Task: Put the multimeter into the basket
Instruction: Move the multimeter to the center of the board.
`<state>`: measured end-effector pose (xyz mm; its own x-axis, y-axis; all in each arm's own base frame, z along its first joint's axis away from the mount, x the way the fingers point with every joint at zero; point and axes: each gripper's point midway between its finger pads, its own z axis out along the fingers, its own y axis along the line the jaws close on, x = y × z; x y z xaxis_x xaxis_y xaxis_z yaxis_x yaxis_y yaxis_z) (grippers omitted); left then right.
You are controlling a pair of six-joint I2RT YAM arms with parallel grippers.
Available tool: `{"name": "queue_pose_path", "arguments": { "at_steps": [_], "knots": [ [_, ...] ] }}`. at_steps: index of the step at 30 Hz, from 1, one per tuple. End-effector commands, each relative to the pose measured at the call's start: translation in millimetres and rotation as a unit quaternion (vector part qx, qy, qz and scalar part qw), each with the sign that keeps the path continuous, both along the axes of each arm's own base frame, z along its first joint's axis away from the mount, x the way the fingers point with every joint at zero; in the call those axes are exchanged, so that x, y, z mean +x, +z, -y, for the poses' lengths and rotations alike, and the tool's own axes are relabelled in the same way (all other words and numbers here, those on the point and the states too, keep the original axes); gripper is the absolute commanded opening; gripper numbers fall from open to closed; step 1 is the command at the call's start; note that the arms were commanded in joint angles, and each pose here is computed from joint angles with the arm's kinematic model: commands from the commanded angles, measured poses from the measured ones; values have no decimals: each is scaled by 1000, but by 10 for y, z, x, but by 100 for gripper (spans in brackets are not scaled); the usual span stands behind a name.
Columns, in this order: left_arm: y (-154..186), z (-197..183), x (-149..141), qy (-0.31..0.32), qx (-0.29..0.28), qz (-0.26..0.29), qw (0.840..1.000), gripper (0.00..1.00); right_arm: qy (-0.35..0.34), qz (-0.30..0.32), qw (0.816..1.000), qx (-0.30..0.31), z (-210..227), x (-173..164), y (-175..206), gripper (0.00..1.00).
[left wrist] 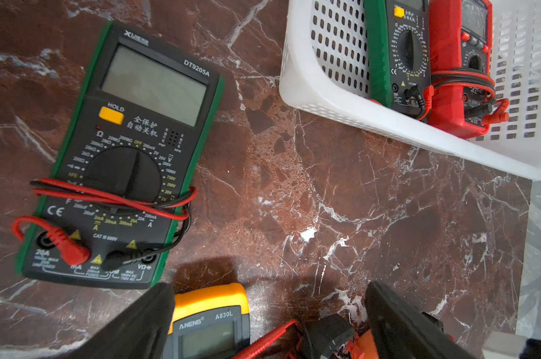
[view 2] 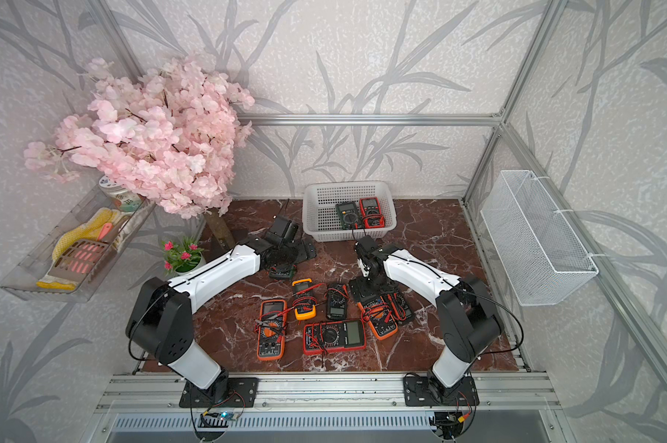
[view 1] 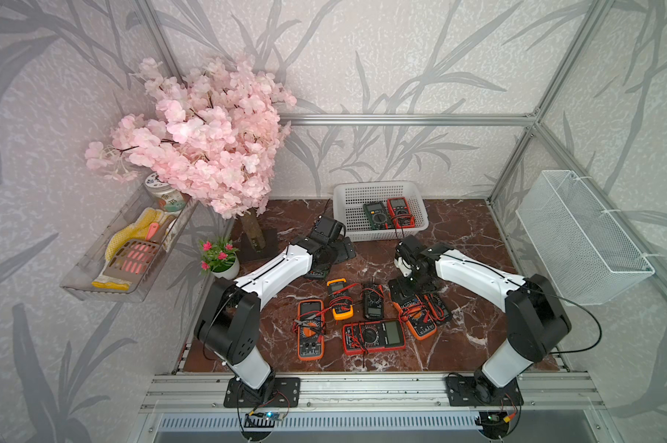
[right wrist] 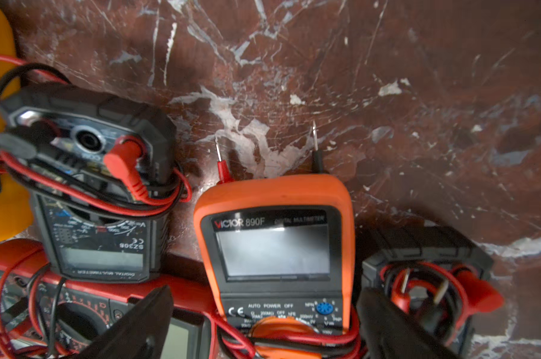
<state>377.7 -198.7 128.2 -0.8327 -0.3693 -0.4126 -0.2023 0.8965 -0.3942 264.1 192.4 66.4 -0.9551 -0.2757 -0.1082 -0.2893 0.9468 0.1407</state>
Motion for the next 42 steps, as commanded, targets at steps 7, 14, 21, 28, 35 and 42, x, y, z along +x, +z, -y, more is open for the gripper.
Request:
{"name": "queue_pose_path", "arguments": {
  "at_steps": [7, 14, 21, 28, 35, 42],
  "knots": [
    [79, -5, -16, 2, -4, 14, 1000, 100, 16, -15, 999, -23, -38, 96, -198, 98],
    [74, 24, 15, 1, -8, 15, 1000, 100, 15, -34, 999, -33, -55, 115, -344, 84],
    [74, 56, 34, -5, -8, 12, 1000, 100, -4, -21, 999, -38, -95, 276, -308, 64],
    [85, 102, 69, -16, -8, 9, 1000, 100, -40, 4, 999, -26, -132, 589, -188, 61],
    [89, 140, 92, -26, -8, 6, 1000, 100, -75, 32, 997, -15, -116, 938, -80, 61],
    [86, 137, 78, -28, -7, 4, 1000, 100, -111, 52, 992, -4, -23, 1205, 0, 61]
  ]
}}
